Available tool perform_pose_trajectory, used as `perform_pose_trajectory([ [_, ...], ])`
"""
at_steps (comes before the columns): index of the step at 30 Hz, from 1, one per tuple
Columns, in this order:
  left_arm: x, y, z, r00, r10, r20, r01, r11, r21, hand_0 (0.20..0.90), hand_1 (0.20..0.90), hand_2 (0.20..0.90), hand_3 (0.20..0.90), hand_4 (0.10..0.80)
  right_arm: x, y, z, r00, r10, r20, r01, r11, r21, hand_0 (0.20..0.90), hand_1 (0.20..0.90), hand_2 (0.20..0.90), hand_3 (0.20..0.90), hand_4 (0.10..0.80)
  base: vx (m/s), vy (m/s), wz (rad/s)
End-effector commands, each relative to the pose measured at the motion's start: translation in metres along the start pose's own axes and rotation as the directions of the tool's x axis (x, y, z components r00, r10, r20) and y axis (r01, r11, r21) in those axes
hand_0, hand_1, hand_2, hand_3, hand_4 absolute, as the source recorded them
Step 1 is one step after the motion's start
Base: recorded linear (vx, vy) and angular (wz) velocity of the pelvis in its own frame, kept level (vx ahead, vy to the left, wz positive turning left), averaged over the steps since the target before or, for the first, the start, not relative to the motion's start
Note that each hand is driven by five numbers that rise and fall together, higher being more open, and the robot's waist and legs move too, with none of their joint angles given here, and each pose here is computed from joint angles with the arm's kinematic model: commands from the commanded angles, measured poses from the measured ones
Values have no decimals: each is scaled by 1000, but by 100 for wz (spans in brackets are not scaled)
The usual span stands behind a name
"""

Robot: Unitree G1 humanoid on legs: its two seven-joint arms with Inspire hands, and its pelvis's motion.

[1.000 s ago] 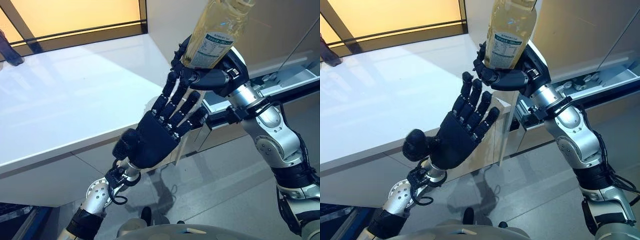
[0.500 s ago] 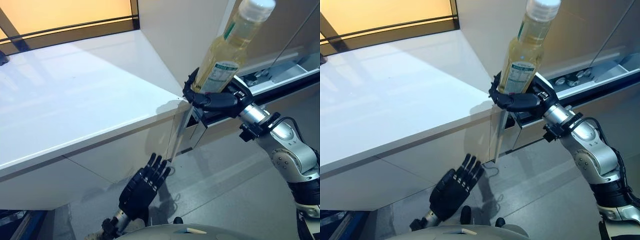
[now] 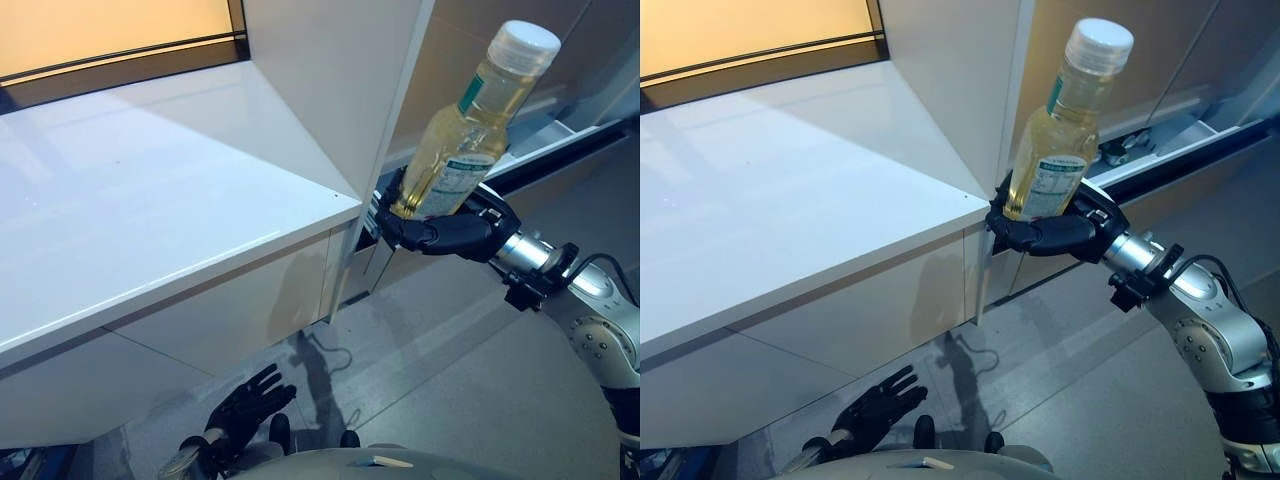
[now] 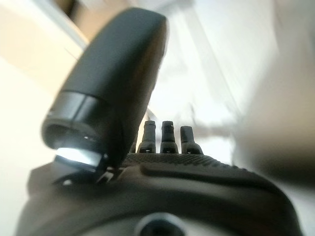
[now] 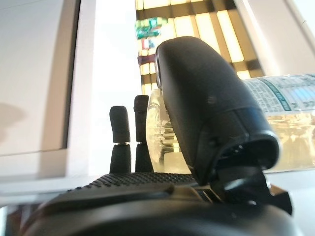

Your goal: Put drinks into fridge and close the fridge

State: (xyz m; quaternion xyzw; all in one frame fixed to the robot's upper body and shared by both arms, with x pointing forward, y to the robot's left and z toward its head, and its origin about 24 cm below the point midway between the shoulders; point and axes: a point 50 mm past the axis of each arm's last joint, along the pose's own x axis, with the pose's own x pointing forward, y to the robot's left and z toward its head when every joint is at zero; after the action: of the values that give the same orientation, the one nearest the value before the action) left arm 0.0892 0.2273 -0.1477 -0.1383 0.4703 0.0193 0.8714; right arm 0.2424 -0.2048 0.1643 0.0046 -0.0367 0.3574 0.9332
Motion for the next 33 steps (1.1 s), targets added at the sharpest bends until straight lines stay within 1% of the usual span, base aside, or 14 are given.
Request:
perform_pose_trajectory([
  [1,-4,9,-16,996,66,-52,-63,996,64,900,900,900,900,800,-12,4,63,941,3,339,80,970,-230,300,300,300,200,100,27,10,-12],
  [3,-7,9,-26,994,74,-86,-68,996,65,900,900,900,900,800,-21,-2,64,935,-57,349,169,939,-300,300,300,300,200,100,30,14,-14],
  [4,-7,9,-29,992,78,-94,-72,995,64,900,900,900,900,800,-25,-5,67,928,-89,361,230,899,-371,300,300,300,200,100,18,12,-15],
  [6,-8,9,-30,992,83,-99,-78,995,55,900,900,900,900,800,-28,-9,77,920,-105,378,272,865,-422,300,300,300,200,100,24,18,-20],
  [13,-5,8,-29,991,71,-114,-65,996,52,900,900,900,900,800,-25,-27,116,877,-154,456,388,786,-481,300,300,300,200,100,32,-2,-13],
  [19,-9,16,-30,987,80,-137,-75,996,46,900,900,900,900,800,-13,-33,147,855,-141,500,412,770,-488,300,300,300,200,100,33,-17,-1],
  [25,-12,20,-33,984,85,-155,-78,996,50,900,900,900,900,800,-2,-34,163,831,-125,542,418,783,-461,300,300,300,200,100,19,-9,1],
  [30,-12,20,-34,983,78,-168,-67,995,68,900,900,900,900,800,6,-34,174,796,-115,594,411,823,-392,300,300,300,200,100,35,-20,4],
  [33,-12,18,-35,982,70,-176,-57,995,78,900,900,900,900,800,13,-38,174,770,-140,623,410,857,-314,300,300,300,200,100,31,-7,10],
])
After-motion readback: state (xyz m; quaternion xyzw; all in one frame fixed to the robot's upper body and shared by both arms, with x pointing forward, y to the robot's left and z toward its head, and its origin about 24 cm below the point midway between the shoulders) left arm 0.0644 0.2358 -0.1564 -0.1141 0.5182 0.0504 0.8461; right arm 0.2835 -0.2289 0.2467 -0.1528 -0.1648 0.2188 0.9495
